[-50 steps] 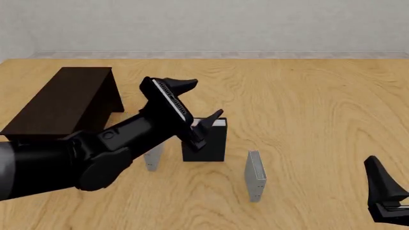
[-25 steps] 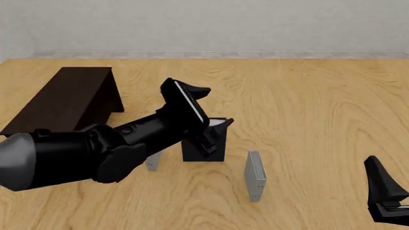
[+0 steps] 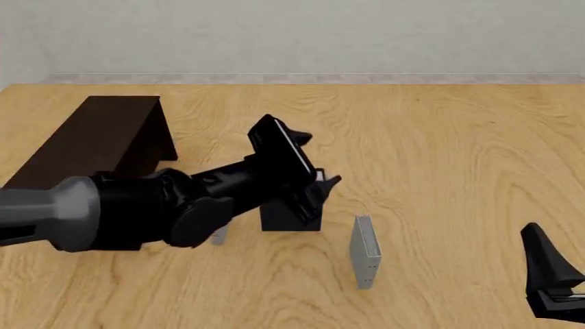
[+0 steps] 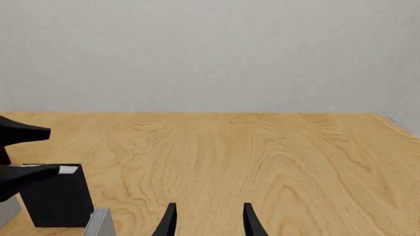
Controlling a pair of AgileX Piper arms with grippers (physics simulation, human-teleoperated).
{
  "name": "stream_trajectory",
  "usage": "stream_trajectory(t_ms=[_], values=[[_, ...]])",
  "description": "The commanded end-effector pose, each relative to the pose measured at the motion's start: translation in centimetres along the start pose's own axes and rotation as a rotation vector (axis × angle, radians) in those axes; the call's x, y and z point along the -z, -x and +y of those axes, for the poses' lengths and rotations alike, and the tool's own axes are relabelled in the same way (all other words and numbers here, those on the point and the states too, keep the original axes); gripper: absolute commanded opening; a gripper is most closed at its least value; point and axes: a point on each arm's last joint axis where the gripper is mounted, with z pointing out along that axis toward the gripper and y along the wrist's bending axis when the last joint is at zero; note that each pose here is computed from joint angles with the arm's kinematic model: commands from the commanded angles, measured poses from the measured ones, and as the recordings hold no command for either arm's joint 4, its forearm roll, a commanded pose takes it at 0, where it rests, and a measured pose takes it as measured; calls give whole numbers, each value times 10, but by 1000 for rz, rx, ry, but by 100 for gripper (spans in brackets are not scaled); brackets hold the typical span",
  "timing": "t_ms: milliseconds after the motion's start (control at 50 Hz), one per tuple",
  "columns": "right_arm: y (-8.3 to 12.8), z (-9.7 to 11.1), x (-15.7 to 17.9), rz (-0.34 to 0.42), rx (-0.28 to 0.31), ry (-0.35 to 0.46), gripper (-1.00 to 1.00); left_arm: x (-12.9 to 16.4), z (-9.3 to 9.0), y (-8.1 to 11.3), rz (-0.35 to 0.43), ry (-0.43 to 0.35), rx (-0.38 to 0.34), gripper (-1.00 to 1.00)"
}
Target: Pick up the book in the middle and place it on the cabinet shelf.
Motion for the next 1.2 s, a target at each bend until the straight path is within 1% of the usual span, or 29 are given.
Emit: stream_trajectory(t_ms=[20,120,220,240,480,540,680,740,780,820,940,1000,1020,1200], values=[[0,0,0,0,0,0,100,-12,-2,-8,42,-15,-2,100],[0,0,0,0,0,0,100,-15,0,-10,58,-18,-16,100],[0,0,0,0,0,0,100,-18,4,-8,68,-13,-12,100],[0,0,0,0,0,0,100,-19,3,-10,70,-16,-21,100],[0,0,0,0,0,0,100,-27,6,-15,95,-15,-28,100],[0,0,0,0,0,0,100,-31,5,-19,109,-21,-39,100],[0,0,0,0,0,0,100,-36,6,-19,120,-26,-41,100],[0,0,0,0,0,0,100,-38,2,-21,128,-37,-53,100],[0,0,0,0,0,0,100,-39,3,-21,130,-37,-47,100],[0,0,0,0,0,0,100,-41,0,-24,138,-46,-61,100],[0,0,0,0,0,0,100,-45,-2,-26,148,-55,-70,100],[0,0,0,0,0,0,100,-46,-1,-25,150,-54,-63,100],[0,0,0,0,0,0,100,-46,-3,-27,152,-59,-74,100],[0,0,0,0,0,0,100,-55,0,-33,174,-57,-69,100]])
